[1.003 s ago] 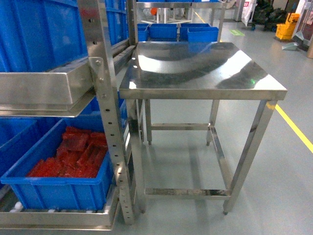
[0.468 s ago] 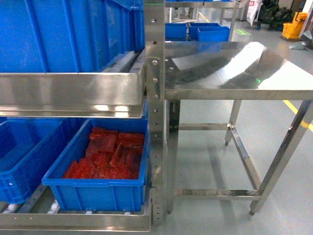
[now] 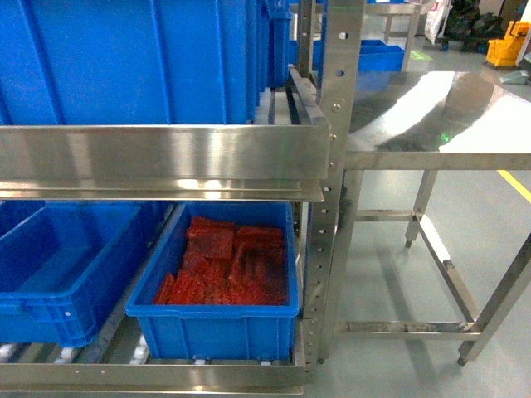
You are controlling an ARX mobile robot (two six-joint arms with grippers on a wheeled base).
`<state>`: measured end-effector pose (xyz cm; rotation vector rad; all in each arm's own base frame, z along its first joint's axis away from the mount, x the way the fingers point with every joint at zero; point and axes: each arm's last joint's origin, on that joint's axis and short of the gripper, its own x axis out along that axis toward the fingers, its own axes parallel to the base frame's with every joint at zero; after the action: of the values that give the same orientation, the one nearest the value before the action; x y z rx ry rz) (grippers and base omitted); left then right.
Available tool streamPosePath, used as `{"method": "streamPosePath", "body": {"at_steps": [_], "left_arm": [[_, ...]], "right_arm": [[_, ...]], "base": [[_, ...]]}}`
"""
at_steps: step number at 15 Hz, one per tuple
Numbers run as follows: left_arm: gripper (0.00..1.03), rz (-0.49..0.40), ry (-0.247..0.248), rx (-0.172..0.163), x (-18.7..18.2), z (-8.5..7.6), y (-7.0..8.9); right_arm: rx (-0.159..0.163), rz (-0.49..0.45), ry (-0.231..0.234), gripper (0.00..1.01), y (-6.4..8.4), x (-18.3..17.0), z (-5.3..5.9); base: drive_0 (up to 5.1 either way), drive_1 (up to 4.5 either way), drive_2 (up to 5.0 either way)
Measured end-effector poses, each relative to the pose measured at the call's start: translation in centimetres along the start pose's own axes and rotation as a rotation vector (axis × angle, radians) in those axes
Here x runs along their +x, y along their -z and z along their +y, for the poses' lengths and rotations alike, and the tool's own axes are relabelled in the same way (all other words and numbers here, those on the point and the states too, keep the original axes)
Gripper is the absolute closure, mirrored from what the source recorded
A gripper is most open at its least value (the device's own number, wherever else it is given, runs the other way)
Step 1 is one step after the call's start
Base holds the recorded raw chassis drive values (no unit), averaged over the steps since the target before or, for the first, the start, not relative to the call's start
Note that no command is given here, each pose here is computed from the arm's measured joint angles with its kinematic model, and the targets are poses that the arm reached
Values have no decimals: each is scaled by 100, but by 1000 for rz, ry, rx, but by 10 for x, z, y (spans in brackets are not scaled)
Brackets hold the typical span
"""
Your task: Sort blue parts and orange caps into right shelf containers
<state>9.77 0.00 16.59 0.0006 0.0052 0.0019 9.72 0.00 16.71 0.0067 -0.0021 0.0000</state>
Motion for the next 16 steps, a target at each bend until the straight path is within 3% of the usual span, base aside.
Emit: {"method": "streamPosePath", "body": {"at_steps": [16], "left_arm": [[61,3,2,0,0,0,0]], "right_arm": [[0,0,0,57,0,0,0]], "base": [[-506,239,239]]}}
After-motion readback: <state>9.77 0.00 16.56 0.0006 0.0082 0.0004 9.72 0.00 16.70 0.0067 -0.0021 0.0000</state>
